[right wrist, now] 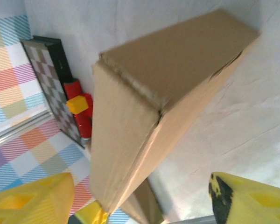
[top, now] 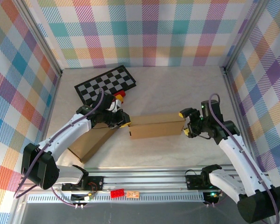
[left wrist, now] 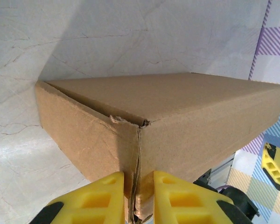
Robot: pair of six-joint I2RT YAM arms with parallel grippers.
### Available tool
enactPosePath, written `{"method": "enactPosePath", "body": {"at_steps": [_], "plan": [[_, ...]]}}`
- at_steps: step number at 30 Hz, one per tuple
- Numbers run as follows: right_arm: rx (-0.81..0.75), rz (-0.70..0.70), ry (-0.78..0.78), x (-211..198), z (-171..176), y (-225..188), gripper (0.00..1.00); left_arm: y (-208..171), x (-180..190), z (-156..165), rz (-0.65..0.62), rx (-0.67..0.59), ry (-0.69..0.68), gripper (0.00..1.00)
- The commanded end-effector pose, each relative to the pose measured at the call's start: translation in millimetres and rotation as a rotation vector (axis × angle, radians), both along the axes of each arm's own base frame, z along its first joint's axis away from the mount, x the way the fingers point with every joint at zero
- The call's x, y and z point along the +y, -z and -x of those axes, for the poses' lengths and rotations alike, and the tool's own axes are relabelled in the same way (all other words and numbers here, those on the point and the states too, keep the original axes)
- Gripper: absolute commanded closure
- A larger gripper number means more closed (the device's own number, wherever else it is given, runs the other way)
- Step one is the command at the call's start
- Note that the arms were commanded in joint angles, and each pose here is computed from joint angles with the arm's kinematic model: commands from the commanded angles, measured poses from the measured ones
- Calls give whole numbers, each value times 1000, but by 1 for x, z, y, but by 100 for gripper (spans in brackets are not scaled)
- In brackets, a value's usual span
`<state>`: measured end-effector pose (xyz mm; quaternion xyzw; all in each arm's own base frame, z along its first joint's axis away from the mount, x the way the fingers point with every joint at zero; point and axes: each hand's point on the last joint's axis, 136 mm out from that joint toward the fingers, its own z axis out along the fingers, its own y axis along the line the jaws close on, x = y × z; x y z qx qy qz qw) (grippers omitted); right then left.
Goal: Fold the paper box
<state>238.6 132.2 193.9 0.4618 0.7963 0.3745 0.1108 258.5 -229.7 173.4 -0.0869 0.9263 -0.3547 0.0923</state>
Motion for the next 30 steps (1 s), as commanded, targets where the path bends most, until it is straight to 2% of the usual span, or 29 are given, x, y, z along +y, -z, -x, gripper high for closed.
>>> {"method": "enactPosePath", "body": {"at_steps": [1, 5, 11, 17, 22, 26, 30], "plan": [[13, -76, 86, 7, -12, 2, 17, -2, 2, 4, -47, -44, 9, 83], [7, -90, 96, 12, -26, 4, 14, -8, -6, 9, -76, -114, 47, 82], [61, -86, 69, 15, -18, 37, 13, -17, -7, 21, -140, -275, 79, 82], [-62, -129, 31, 17, -21, 51, 21, -14, -19, 36, -112, -370, 122, 81], [-76, -111, 14, 11, -5, 52, 23, -16, -35, 48, -125, -417, 195, 81], [-63, -107, 22, 6, 6, 59, 25, -7, -41, 52, -133, -401, 225, 82], [-67, -90, 16, 2, 16, 69, 32, -12, -46, 55, -114, -419, 238, 81]]}}
